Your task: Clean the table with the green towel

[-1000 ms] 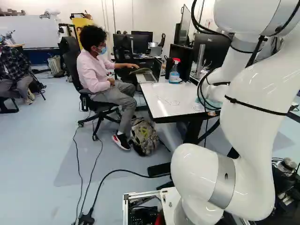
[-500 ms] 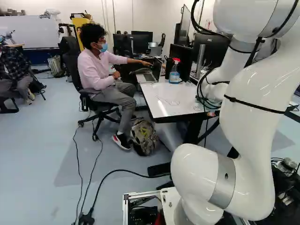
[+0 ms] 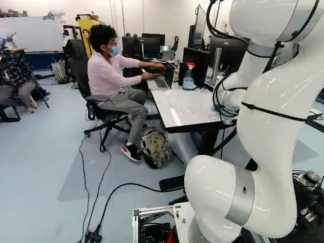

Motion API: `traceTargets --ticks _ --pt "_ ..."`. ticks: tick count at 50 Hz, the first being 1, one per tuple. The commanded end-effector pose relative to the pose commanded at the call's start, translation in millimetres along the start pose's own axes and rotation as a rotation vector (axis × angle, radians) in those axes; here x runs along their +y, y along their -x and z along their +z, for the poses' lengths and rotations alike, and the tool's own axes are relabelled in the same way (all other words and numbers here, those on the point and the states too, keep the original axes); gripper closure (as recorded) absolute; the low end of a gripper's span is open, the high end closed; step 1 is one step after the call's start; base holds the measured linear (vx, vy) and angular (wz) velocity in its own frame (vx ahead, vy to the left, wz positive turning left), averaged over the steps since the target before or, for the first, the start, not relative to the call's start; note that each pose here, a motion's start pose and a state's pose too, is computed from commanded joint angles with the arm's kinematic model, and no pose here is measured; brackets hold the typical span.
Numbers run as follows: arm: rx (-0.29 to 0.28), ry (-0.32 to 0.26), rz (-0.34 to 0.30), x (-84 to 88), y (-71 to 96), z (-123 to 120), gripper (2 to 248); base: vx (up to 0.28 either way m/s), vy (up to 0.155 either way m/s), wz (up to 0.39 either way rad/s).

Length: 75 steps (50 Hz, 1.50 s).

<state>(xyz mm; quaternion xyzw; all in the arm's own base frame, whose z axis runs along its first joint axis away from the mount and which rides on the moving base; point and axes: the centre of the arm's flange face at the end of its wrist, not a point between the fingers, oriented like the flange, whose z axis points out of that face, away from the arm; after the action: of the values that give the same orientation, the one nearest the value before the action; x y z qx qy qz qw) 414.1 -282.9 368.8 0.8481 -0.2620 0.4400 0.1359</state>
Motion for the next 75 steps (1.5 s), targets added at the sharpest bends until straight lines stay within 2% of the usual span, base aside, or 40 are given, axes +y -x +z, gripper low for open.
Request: traceTargets --ticks 2,3,7,8,12,13,18,19,23,24,42,55,68,75 --pt "0.0 0.0 0.0 0.0 0.0 0 57 0.0 0.0 0.0" --pt "0.0 0.0 0.0 0.0 0.0 0 95 0.0 0.0 0.0" --pt "0.0 0.0 0.0 0.0 0.0 0 95 0.0 0.0 0.0" --pt "0.0 0.0 0.0 0.0 0.0 0 133 0.0 0.0 0.0" --pt "0.0 0.0 0.0 0.0 0.0 0 133 0.0 0.0 0.0" --pt "0.0 0.0 0.0 0.0 0.0 0 170 0.0 0.0 0.0" --pt "0.0 0.0 0.0 0.0 0.0 0 170 0.0 0.0 0.0" --pt "0.0 0.0 0.0 0.0 0.0 0 197 0.0 0.0 0.0" --pt "0.0 0.0 0.0 0.0 0.0 0 197 0.0 0.0 0.0" --pt "0.0 0.0 0.0 0.0 -0.2 0 207 0.0 0.0 0.0" --pt "0.023 -0.012 -0.008 -7.0 -9.0 -16 208 0.0 0.0 0.0" --pt "0.005 -0.036 -0.025 -21.1 -12.1 -32 208 0.0 0.0 0.0" --pt "-0.04 -0.045 -0.033 -26.5 -5.2 -37 208 0.0 0.0 0.0" --pt "-0.042 -0.048 -0.036 -28.3 -3.1 -40 208 0.0 0.0 0.0"
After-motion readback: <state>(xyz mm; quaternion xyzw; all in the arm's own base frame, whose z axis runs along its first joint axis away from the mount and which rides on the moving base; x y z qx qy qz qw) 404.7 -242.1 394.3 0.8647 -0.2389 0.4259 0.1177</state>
